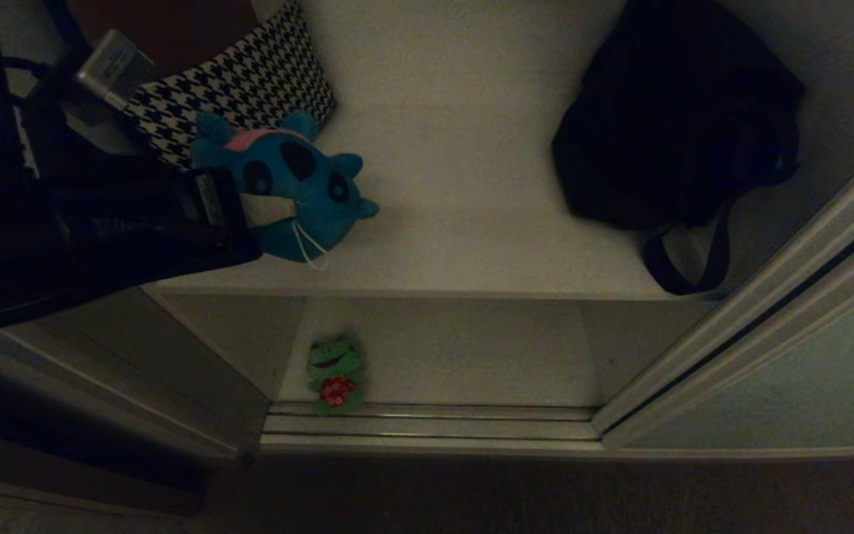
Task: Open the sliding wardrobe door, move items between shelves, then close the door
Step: Place the blue doll on the lower shelf
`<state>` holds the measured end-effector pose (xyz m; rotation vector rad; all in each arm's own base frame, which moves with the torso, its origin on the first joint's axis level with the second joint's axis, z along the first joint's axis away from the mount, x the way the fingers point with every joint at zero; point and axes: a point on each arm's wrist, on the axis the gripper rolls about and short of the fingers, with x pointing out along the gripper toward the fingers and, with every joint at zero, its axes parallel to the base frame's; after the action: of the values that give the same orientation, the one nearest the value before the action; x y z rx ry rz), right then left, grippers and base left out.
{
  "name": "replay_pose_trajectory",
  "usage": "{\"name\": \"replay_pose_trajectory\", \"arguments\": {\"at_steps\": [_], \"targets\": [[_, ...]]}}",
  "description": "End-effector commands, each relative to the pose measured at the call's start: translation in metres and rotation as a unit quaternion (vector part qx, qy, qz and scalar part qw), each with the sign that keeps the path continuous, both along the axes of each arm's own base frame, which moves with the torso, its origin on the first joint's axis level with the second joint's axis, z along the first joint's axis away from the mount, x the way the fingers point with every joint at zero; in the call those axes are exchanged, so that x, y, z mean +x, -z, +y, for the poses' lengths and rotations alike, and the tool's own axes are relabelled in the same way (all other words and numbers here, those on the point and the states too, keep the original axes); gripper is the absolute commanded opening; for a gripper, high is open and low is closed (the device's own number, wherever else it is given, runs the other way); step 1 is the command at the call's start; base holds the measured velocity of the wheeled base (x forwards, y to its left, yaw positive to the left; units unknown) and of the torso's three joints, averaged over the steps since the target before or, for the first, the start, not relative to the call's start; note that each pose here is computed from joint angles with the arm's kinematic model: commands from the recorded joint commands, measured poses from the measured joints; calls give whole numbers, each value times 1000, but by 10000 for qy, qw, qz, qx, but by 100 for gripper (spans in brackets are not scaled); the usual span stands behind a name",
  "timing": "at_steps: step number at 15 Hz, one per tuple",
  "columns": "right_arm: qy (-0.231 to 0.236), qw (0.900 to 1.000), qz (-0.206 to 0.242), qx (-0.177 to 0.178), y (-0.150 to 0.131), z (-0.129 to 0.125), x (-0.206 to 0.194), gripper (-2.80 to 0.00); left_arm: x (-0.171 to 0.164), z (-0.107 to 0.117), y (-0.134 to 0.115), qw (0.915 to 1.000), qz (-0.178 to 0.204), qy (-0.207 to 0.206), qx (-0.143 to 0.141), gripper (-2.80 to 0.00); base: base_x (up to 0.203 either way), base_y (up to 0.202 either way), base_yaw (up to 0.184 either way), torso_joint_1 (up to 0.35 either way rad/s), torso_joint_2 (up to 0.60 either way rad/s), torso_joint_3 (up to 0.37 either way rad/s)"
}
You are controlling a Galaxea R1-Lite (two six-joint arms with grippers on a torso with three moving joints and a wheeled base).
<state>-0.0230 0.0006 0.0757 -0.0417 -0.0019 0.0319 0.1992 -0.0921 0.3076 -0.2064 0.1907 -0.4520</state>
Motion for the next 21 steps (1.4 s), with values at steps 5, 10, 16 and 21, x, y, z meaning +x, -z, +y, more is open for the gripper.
{"name": "replay_pose_trajectory", "arguments": {"at_steps": [5,10,16,21], "targets": [[-1,10000,-1,1,0,0,0,-280,-1,2,-6,9999,-111,-18,-60,-280,-119,0,0,3,3,1],[-1,10000,-1,-6,0,0,0,-280,5,-1,9,9998,169,-11,130,-280,-107,0,-1,-1,1,2],[-2,10000,-1,-6,0,0,0,-280,17,-9,93,9838,1653,199,657,-280,0,0,0,0,0,0],[-1,10000,-1,-6,0,0,0,-280,17,-20,132,9572,2614,963,778,-280,0,0,0,0,0,0]]}}
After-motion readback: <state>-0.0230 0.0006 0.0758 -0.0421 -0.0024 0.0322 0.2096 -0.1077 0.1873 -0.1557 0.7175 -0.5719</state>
